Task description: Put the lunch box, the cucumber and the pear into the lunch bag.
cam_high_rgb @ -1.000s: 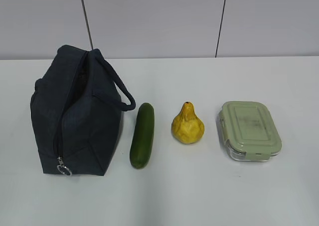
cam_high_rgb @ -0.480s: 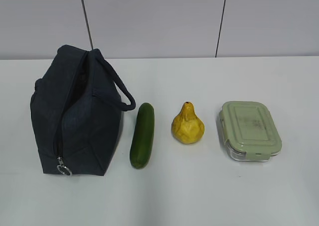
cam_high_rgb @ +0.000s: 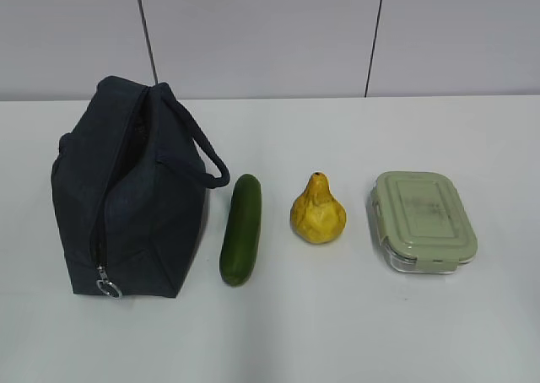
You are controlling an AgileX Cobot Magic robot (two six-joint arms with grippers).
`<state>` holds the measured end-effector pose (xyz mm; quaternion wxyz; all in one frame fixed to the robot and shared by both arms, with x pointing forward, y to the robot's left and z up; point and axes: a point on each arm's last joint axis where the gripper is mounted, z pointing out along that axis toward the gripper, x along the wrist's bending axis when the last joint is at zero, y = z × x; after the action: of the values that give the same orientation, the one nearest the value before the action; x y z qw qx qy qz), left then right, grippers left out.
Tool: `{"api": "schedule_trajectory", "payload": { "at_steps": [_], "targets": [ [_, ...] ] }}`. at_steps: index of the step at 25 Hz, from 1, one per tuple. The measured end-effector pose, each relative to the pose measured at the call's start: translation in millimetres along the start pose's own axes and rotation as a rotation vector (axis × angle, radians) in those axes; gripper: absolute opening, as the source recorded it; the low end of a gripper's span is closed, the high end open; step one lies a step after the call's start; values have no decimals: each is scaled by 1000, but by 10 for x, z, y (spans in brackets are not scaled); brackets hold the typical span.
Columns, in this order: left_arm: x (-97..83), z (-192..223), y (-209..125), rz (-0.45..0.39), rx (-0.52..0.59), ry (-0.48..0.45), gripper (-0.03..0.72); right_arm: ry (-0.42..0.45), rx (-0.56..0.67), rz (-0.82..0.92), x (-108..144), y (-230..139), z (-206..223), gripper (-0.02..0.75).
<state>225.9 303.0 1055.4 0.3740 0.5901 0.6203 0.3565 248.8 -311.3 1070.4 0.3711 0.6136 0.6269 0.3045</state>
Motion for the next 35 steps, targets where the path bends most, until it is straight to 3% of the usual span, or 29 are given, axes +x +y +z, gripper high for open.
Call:
{"api": "schedule_trajectory", "payload": {
  "at_steps": [9,12,16,25,35],
  "targets": [
    [0,0,0,0,0,0,276,24,37,1,49,407,220,448],
    [0,0,0,0,0,0,276,42,66,6,80,537,322,492],
    [0,0,0,0,0,0,276,52,137,1,116,717,519,545],
    [0,0,0,0,0,0,276,94,308,6,240,1211,1107,550],
    [0,0,0,0,0,0,276,220,411,-4,450,1591,1775,550]
  ]
}}
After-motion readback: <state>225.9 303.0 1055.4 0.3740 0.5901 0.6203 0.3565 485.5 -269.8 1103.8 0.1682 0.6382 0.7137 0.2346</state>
